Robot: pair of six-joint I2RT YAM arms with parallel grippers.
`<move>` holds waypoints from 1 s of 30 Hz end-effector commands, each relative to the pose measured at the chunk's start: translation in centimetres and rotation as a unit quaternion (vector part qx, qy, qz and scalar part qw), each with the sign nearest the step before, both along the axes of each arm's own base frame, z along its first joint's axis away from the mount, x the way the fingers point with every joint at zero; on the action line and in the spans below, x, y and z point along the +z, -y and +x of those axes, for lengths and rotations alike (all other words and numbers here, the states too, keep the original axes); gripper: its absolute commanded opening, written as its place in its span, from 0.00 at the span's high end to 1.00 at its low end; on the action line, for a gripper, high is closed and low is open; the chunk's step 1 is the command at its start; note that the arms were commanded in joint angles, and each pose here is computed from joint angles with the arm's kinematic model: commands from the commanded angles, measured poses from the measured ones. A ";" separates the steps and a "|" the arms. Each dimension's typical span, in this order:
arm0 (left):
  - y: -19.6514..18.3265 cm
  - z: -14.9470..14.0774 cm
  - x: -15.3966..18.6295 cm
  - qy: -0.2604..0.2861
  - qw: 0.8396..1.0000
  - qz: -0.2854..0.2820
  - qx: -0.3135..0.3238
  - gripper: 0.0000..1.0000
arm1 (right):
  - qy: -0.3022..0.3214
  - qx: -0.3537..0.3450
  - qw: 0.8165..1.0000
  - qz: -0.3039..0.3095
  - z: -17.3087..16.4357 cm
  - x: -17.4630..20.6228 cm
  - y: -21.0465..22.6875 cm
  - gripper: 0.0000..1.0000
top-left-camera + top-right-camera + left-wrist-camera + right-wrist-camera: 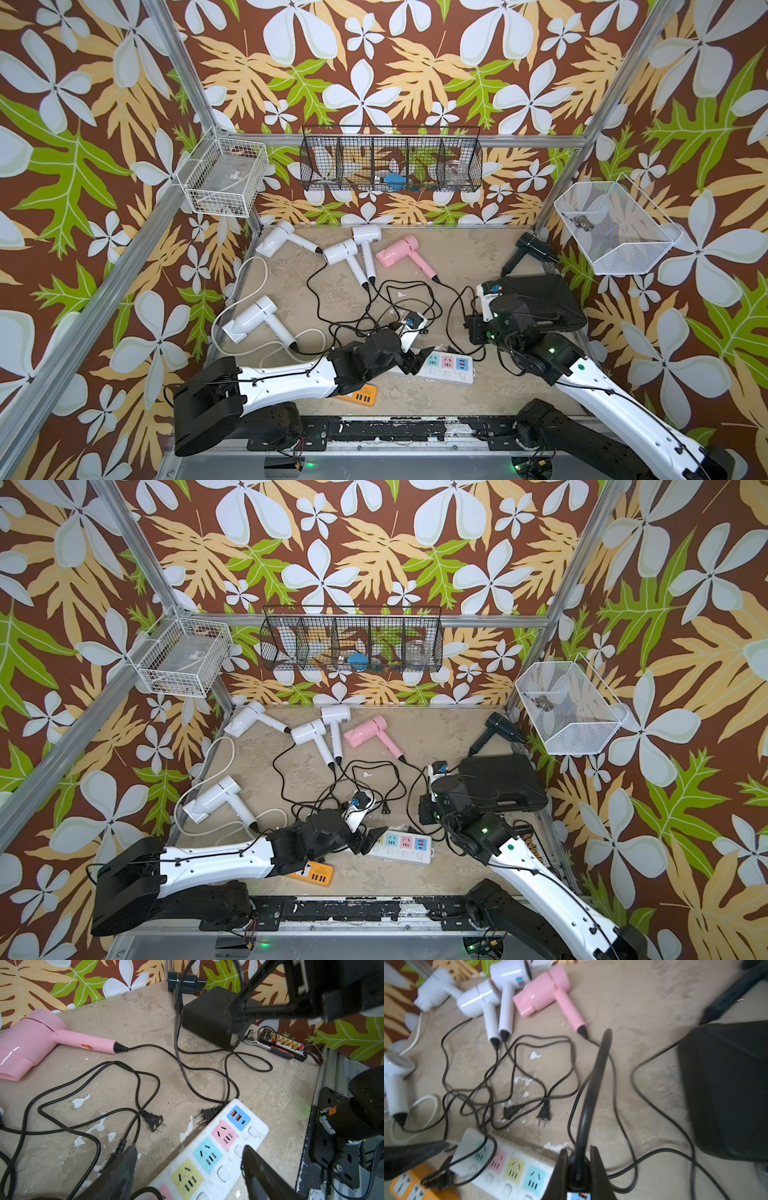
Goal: Charge the blow dryers
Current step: Insert the plug into the socket.
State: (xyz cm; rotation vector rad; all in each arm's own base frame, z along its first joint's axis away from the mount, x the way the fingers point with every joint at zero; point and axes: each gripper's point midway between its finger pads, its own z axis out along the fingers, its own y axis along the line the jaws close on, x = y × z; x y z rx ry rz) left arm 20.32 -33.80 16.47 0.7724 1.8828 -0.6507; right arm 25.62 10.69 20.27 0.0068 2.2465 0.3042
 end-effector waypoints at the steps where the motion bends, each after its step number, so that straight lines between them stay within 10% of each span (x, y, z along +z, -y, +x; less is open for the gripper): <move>1: -0.6 0.8 0.8 0.007 0.999 -0.018 0.031 0.17 | 0.052 -0.076 0.996 -0.021 0.8 3.0 4.0 1.00; 8: -2.3 2.0 1.4 0.019 0.996 -0.025 0.089 0.14 | 0.117 -0.160 0.980 -0.005 0.4 6.8 7.9 1.00; 17: -4.8 3.5 1.9 0.017 0.987 -0.046 0.151 0.10 | -0.015 -0.079 0.992 0.099 -2.3 -5.5 2.4 1.00; 30: -6.2 4.1 2.3 0.011 0.983 -0.066 0.169 0.09 | -0.055 -0.051 0.992 0.102 -4.7 -8.9 -0.7 1.00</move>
